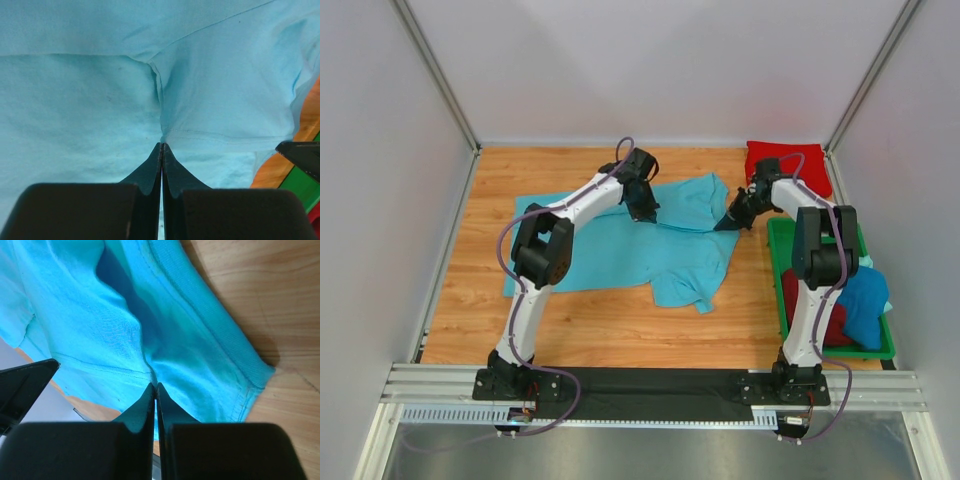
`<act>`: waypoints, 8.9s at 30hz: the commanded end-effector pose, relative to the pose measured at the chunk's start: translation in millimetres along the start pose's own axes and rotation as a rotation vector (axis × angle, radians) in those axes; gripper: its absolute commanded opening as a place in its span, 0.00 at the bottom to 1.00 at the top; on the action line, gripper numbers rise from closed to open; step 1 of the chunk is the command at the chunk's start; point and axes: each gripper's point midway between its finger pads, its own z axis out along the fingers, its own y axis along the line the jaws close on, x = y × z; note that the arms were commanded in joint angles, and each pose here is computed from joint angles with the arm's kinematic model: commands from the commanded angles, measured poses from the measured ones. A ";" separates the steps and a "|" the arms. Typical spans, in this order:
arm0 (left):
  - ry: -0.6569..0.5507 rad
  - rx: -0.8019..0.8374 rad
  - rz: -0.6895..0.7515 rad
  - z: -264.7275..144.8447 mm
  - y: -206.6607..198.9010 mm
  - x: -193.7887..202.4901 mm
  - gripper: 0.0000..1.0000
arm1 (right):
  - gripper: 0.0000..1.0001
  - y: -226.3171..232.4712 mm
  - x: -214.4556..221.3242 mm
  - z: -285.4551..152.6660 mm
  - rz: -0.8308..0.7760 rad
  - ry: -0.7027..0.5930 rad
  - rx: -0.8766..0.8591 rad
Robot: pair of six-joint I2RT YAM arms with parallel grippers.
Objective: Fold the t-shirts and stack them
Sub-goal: Fold the tshirt
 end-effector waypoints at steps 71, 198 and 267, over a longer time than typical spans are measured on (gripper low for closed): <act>-0.244 -0.252 -0.579 -211.0 366.5 38.9 0.45 | 0.58 66.3 128.8 -82.2 -0.376 -0.063 0.015; -0.110 -0.308 -0.659 -157.8 441.7 16.6 0.35 | 0.00 -49.6 187.3 -7.4 -0.323 -0.203 0.481; -0.175 -0.265 -0.669 -164.8 388.8 -90.6 0.00 | 0.00 49.5 13.7 -38.3 -0.217 -0.165 0.301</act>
